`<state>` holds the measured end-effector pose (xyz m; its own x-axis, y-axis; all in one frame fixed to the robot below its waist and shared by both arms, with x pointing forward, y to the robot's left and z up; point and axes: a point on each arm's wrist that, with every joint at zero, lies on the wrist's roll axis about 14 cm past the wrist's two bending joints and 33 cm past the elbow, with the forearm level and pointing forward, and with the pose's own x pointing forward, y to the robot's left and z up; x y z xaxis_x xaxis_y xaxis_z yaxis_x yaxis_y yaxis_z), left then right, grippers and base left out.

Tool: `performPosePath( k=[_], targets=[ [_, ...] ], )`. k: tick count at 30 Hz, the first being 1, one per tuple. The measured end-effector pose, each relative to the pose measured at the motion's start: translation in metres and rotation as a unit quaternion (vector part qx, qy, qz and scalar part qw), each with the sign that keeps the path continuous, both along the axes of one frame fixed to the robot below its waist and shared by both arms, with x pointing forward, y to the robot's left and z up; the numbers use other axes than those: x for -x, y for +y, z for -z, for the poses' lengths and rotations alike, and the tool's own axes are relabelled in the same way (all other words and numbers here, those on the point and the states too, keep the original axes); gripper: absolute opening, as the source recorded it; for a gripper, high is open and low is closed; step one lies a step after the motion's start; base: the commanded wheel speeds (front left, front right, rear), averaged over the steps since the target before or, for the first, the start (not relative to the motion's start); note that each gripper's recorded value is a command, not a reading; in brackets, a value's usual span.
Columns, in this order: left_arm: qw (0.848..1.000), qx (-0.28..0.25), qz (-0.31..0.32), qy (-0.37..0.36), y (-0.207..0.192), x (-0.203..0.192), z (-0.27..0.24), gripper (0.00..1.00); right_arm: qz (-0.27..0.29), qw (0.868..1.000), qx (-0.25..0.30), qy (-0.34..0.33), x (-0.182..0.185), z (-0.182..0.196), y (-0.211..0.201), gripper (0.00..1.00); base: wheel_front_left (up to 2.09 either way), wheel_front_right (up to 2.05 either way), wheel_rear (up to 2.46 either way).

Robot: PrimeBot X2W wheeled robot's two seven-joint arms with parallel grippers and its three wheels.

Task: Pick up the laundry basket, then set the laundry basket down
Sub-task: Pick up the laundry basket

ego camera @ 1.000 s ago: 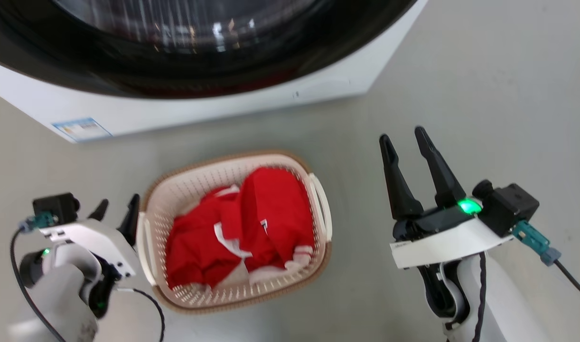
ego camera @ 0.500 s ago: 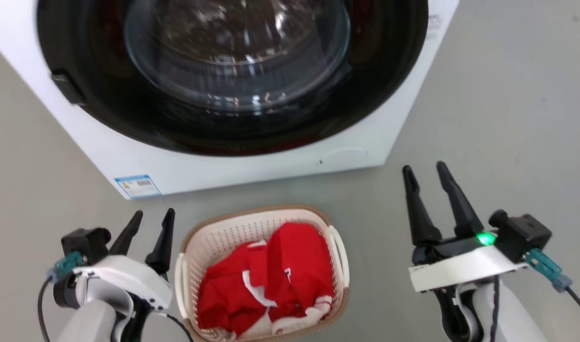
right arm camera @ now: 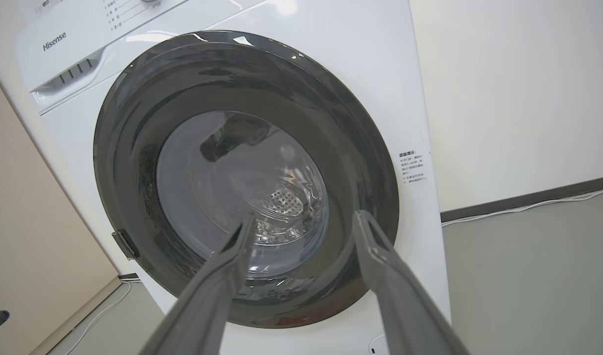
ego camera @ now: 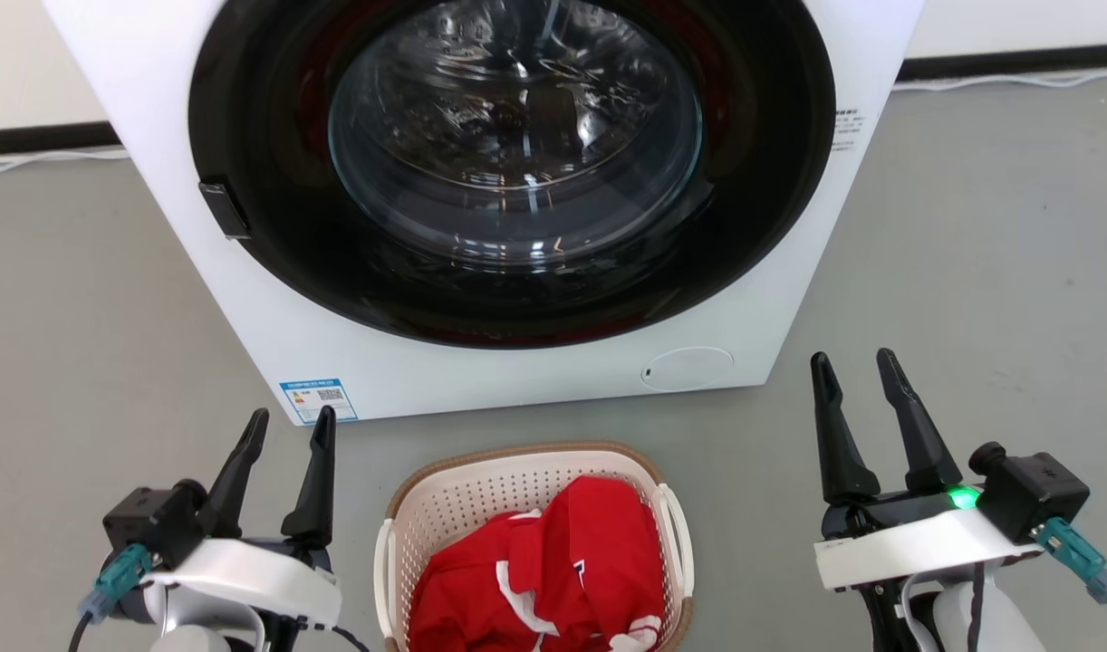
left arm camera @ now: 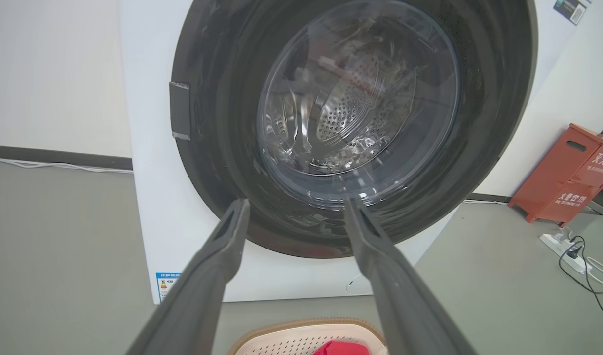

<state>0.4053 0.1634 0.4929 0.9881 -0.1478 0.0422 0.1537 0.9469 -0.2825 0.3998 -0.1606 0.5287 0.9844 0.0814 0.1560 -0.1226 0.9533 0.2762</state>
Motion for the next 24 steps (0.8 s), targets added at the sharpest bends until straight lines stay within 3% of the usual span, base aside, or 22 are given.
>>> performPosePath(
  k=[24],
  targets=[
    [1.0, -0.003, -0.022, -0.017, 0.004, 0.012, -0.009, 1.0, 0.018, 1.0, 0.005, 0.0, 0.011, 0.0, -0.012, 1.0, 0.0, 0.0, 0.0]
  ],
)
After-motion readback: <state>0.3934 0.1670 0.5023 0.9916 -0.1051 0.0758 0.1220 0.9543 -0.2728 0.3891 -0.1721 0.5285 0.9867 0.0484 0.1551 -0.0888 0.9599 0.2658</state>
